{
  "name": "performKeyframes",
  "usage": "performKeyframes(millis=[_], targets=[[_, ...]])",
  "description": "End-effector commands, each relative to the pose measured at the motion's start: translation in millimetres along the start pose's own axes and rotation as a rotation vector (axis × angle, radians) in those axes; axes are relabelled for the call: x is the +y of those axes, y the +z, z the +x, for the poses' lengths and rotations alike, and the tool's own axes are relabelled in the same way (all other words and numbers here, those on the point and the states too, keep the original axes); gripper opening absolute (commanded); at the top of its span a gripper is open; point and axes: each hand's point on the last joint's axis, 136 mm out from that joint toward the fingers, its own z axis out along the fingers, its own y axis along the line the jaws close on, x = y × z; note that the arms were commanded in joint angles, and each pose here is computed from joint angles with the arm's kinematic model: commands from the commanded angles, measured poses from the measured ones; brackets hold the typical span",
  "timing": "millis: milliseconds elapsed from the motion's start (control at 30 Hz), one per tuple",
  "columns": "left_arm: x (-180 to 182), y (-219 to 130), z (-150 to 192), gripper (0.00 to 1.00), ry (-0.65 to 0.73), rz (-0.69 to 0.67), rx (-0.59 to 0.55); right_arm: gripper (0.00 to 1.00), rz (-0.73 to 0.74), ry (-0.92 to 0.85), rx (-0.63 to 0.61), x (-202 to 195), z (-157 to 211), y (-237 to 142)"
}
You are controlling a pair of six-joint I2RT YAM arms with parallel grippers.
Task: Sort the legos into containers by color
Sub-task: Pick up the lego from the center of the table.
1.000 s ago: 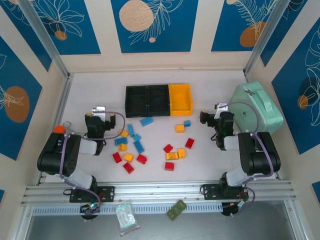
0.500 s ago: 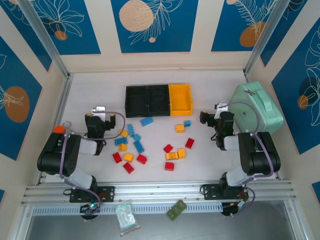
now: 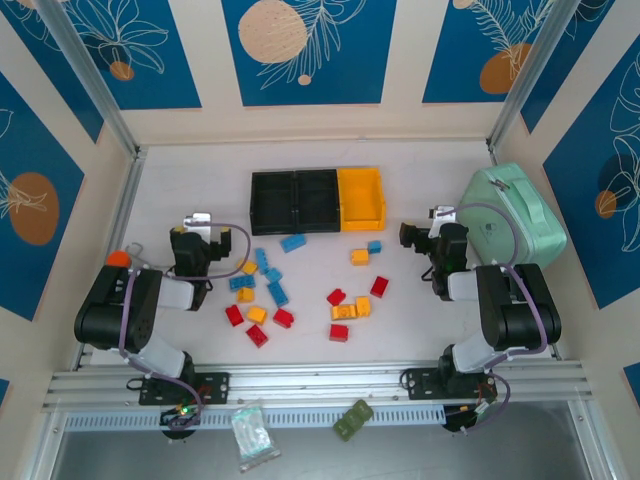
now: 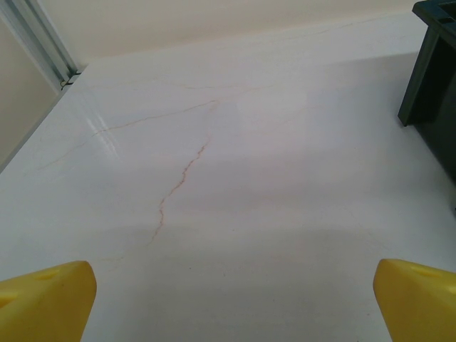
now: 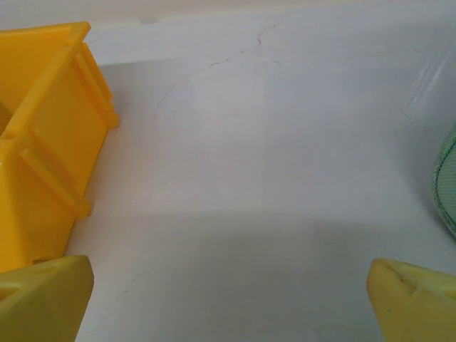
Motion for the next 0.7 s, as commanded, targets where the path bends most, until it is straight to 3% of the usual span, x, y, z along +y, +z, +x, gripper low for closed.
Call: performKeyframes(millis=[0,167,267,433,500,567,633,667], targets=[[3,1,-9,0.99,-0.029,0.001,-0.035,0.99,-0.017,0.008,-0.053,4,-20,-1],[0,-2,-27,0.99,-0.004,0.029,0.01,0.99,-0.001,0.013,0.006,6,-46,-13],[6,-7,-40,0.99,-0.004,0.003,0.034,0.99,-0.023,-0.019,-0.037,18,-64,-27],[16,-26,-69,0.99,-0.175,-0.023,0.063,0.99,-0.122,-0.008,-0.036,49,-89,-53],[17,-36,-74,0.99,-0.36,-0.022,0.113,0.99,-0.136,0.124,-0.02,53,-97,-68],[15,-45,-69,0.99,-0.529,-0.02,0.174,0.99,-0.044,0.474,0.11,36,-80,-81],[1,-52,-73,1.0,-0.59,0.062,0.2,0.99,-0.204,0.567,0.184,52,-77,-90],[-9,-57,-74,0.99,-0.601,0.125,0.218,0.94,-0.256,0.569,0.225,60,-74,-93]])
